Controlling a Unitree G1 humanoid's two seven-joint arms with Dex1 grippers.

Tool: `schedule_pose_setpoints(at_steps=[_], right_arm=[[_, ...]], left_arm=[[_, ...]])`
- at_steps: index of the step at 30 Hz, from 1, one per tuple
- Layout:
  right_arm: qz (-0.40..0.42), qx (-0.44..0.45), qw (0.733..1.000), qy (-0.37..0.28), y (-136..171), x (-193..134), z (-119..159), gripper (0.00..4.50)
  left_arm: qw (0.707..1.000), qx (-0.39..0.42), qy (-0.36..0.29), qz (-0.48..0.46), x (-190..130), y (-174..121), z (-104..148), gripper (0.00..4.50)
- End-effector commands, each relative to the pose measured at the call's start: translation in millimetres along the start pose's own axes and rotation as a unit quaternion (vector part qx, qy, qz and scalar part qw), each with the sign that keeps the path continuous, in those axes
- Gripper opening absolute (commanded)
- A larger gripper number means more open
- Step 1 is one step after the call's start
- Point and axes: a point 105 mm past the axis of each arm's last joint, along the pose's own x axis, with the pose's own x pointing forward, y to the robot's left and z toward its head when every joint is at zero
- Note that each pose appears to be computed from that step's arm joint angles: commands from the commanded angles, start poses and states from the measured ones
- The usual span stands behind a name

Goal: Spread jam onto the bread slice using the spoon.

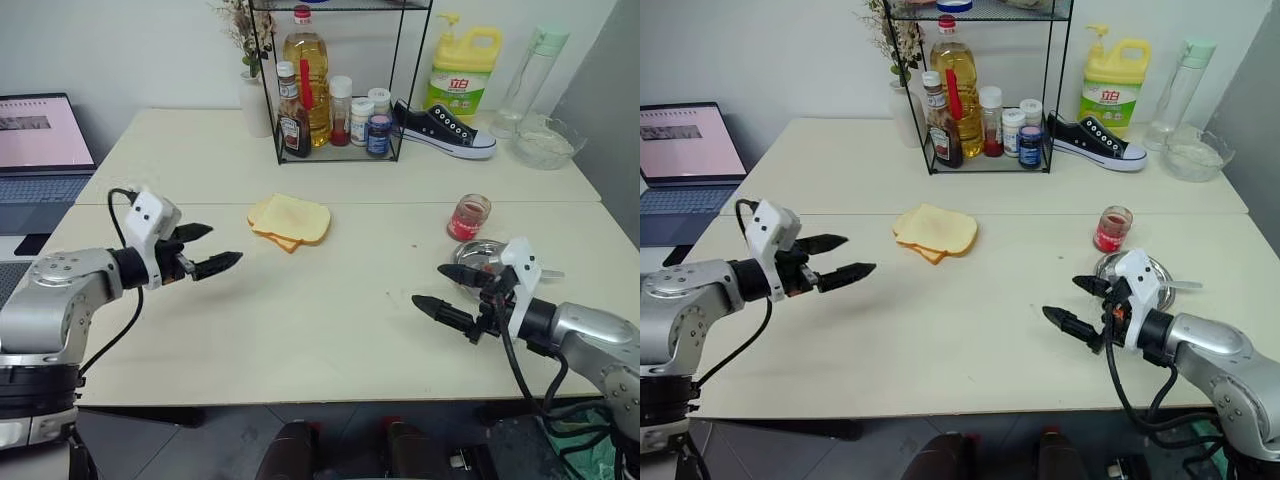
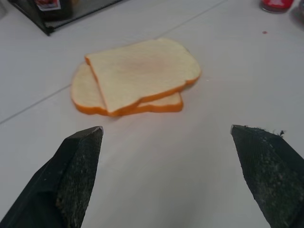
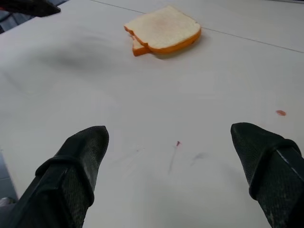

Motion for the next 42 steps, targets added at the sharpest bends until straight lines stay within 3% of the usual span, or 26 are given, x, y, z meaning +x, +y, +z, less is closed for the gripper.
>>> schedule_pose_setpoints(at_steps=[1,11,20,23,30,38,42], right_arm=[[0.001,-0.015,1.0,-0.01,0.3,-4.6,11.0,4.46],[-0.005,-0.034,0.999,-0.013,-2.1,0.7,12.4,4.46],[0.027,-0.056,0.997,-0.04,7.3,20.2,26.3,4.46],[0.031,-0.065,0.997,-0.037,9.2,23.3,24.3,4.46],[0.022,-0.069,0.996,-0.043,8.4,22.4,27.7,4.46],[0.009,-0.061,0.997,-0.053,9.8,22.4,30.0,4.46],[0.0,-0.06,0.997,-0.056,5.8,22.4,31.7,4.5]], left_arm=[[0.999,0.032,0.0,-0.002,-1.6,-4.0,10.8,4.5],[0.997,0.055,-0.022,0.05,1.2,16.7,23.0,4.5],[0.99,0.042,-0.058,0.125,71.7,48.8,34.4,4.5],[0.987,0.023,-0.041,0.156,95.0,61.9,24.1,4.5],[0.992,0.019,-0.021,0.125,128.7,51.3,15.1,4.5],[0.995,0.005,-0.013,0.104,139.4,41.6,4.3,4.5],[0.995,-0.004,-0.02,0.098,142.6,38.9,4.6,3.58]])
